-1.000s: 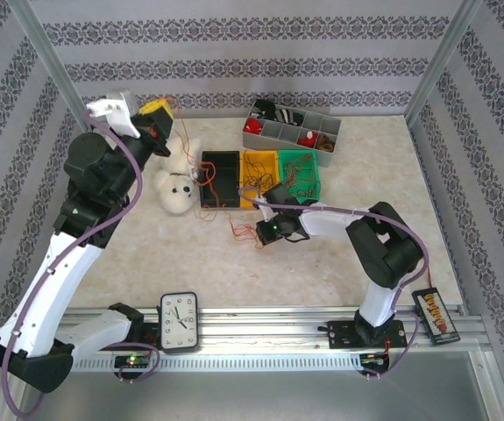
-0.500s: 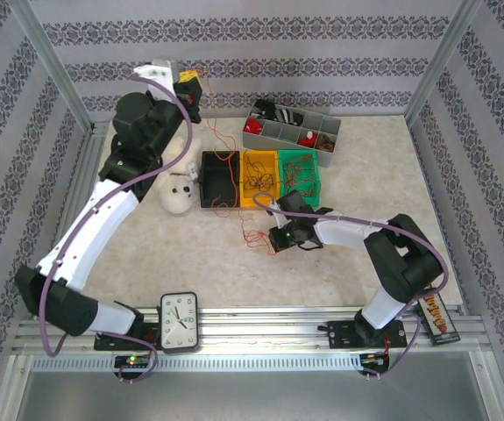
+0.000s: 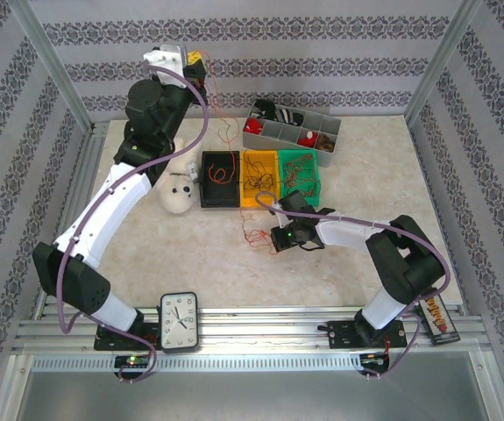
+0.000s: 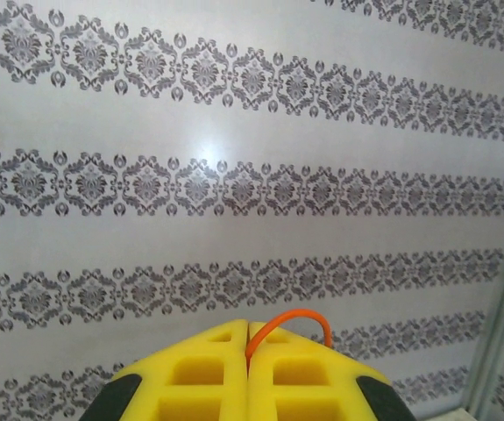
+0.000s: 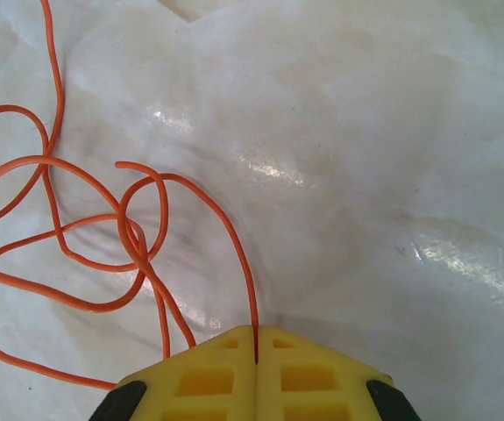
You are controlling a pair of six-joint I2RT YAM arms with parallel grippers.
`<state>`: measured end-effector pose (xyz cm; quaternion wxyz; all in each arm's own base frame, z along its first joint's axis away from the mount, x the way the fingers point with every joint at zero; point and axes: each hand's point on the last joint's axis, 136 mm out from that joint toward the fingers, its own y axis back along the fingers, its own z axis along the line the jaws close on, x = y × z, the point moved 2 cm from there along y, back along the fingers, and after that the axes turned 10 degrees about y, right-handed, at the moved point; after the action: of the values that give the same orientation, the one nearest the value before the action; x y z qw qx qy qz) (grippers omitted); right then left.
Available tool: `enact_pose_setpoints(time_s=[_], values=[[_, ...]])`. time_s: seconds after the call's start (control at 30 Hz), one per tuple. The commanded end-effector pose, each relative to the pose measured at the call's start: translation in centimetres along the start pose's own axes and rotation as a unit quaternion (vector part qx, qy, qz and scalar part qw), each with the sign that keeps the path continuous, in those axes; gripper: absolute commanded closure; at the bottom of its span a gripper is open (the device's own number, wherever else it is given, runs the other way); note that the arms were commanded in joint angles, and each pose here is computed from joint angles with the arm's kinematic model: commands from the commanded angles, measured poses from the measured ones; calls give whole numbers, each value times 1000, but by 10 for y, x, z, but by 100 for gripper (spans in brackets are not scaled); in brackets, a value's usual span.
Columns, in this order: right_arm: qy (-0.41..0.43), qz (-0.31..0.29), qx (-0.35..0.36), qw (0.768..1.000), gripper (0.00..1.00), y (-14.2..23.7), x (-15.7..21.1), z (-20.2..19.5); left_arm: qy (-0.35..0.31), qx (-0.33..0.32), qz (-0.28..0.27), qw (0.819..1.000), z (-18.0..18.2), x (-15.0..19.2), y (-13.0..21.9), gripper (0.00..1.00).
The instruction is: Untangle the cables
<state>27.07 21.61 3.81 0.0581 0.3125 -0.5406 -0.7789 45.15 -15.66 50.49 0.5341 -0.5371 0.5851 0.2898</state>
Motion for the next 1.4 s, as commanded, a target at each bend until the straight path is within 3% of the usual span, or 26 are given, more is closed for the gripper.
enact_pose_setpoints(time_s=[0.0,0.2,0.4,0.57,0.77,1.17,1.2,1.3,1.37], values=[[-11,-1,11,1000,100,2,3,-7,-31,-31,-25,999,13,-3,-13,100],[-17,0,16,1000,100,4,8,-10,-40,-66,18,997,32,40,-19,100],[-23,4,16,1000,100,3,14,-14,-31,-116,85,989,57,94,-3,100],[-23,5,15,1000,100,0,12,-14,3,-172,179,969,85,172,16,100],[-22,4,15,1000,100,1,11,-14,51,-197,253,946,101,249,26,100],[-27,1,22,999,100,6,13,-15,54,-241,314,917,123,325,11,100],[-26,0,22,999,100,6,13,-15,57,-241,320,914,123,330,11,97],[-26,0,22,999,100,6,13,-15,68,-250,337,905,124,339,12,68],[-26,-1,23,999,100,7,13,-15,80,-245,328,909,119,329,10,43]])
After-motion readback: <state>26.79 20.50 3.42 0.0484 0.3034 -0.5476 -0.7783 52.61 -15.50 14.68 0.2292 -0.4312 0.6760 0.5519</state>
